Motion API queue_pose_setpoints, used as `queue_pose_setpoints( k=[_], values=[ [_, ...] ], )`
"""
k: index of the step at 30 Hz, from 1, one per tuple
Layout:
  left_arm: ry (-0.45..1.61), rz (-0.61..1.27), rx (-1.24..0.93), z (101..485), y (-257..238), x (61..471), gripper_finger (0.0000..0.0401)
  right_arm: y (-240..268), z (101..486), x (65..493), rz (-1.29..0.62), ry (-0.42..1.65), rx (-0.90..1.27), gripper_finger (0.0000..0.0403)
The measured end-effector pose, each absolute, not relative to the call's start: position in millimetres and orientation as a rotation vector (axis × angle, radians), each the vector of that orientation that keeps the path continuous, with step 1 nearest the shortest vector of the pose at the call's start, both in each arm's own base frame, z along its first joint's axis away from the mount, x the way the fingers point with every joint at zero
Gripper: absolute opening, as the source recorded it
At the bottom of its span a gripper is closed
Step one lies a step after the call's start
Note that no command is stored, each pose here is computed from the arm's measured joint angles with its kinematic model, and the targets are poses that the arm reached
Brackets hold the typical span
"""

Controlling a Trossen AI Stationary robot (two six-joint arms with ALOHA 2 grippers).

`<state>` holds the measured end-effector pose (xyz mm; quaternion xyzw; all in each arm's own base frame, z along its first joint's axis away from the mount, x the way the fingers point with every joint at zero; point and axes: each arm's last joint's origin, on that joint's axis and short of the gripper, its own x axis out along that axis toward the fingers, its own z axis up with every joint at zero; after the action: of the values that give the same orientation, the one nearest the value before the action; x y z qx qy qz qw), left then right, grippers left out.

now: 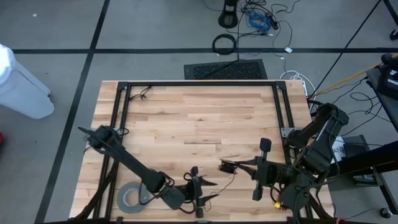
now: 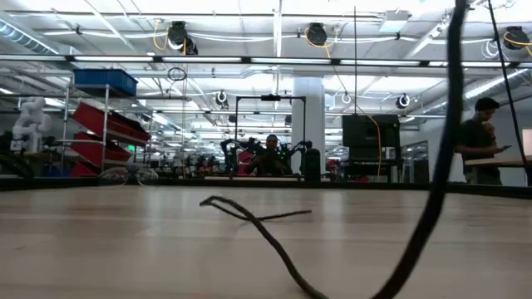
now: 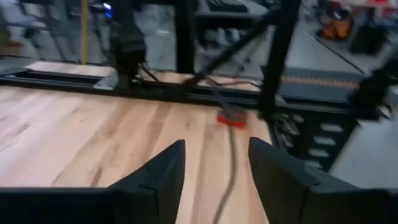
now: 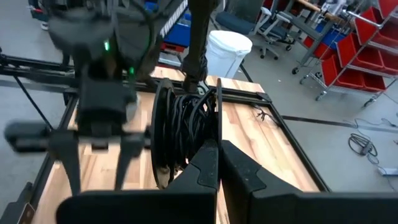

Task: Coil cords
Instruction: Coil the black wire onto the spool

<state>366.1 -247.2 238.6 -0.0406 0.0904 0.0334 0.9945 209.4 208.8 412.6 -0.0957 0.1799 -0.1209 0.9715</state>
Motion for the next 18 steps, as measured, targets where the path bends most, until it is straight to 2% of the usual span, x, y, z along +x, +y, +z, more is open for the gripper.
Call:
queue_pose_setpoints(
  k=[5, 10, 18],
  values=[
    [0.142, 0.181, -0.106, 220.1, -251.0, 372.1, 0.0170, 211.0, 415.9, 211.1, -0.229, 0.343, -0.213, 0.0000],
    [0.112, 0.229, -0.133, 225.5, -269.3, 354.5, 0.0161, 211.5, 416.7, 211.5, -0.224, 0.338, -0.224, 0.0000],
    [0.110, 0.164, -0.471, 225.8, -297.1, 329.9, 0.0159, 211.5, 416.6, 211.5, -0.223, 0.339, -0.224, 0.0000]
  ],
)
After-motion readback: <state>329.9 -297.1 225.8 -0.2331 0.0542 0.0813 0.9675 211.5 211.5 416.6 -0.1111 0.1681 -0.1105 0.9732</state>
